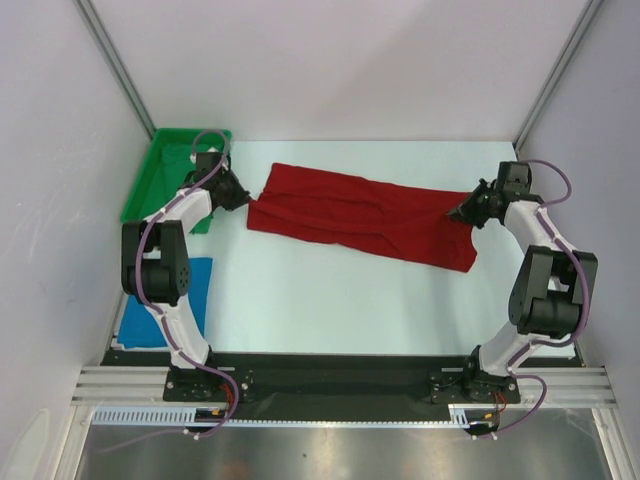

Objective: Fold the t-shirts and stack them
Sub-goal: Fold the tshirt

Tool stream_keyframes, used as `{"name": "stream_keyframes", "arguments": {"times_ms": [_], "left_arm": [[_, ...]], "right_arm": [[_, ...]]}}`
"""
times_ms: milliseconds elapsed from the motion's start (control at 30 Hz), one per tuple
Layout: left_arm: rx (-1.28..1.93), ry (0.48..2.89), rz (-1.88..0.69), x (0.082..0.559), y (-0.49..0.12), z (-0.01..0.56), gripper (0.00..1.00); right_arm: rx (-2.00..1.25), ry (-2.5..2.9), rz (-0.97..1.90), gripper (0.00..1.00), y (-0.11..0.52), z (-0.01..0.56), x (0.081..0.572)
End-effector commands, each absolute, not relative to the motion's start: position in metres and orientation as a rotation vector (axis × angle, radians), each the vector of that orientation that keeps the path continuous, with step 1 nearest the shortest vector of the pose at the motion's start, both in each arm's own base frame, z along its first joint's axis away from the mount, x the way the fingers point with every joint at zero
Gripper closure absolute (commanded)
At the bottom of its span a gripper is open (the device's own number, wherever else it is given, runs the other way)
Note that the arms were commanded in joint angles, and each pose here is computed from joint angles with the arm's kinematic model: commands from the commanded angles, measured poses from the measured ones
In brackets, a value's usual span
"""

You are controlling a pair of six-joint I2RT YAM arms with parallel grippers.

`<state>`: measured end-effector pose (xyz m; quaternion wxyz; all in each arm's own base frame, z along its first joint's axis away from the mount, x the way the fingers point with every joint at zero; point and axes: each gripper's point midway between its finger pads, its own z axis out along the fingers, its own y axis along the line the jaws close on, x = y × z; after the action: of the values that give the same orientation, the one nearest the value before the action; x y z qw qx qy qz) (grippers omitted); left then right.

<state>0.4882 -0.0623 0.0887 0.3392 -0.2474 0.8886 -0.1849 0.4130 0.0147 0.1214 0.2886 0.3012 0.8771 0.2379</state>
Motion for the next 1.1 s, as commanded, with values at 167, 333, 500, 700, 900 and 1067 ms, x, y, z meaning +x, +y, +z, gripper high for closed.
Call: {"name": "stream_keyframes", "arguments": {"times_ms": [167,333,500,700,900,1067], "left_arm": [[-0.626,2.246,-0.497,0.518,-0.064,0.109,1.00],[-0.624,2.250,-0.523,0.529,-0.068,0.106,1.00],[-0.629,2.257,-0.535,0.538,-0.070,0.100,1.00],[-0.619,2.263,-0.552,0.547,-0.074,0.095,0.97],[-0.619,2.265,-0.543,0.554,-0.073,0.089,0.91],[-0.515,2.266,-0.491,0.567,-0.072,0.095,0.68]], "right_arm": [[0.749,2.278,0.626,1.00,-0.004,0.133,0.453],[0.743,2.285,0.651,1.00,-0.005,0.128,0.464],[0.751,2.299,0.665,1.00,-0.008,0.118,0.472],[0.760,2.298,0.679,0.98,-0.013,0.108,0.480],[0.754,2.295,0.701,0.93,-0.015,0.096,0.493],[0.765,2.321,0.662,0.70,-0.037,0.070,0.509]]}}
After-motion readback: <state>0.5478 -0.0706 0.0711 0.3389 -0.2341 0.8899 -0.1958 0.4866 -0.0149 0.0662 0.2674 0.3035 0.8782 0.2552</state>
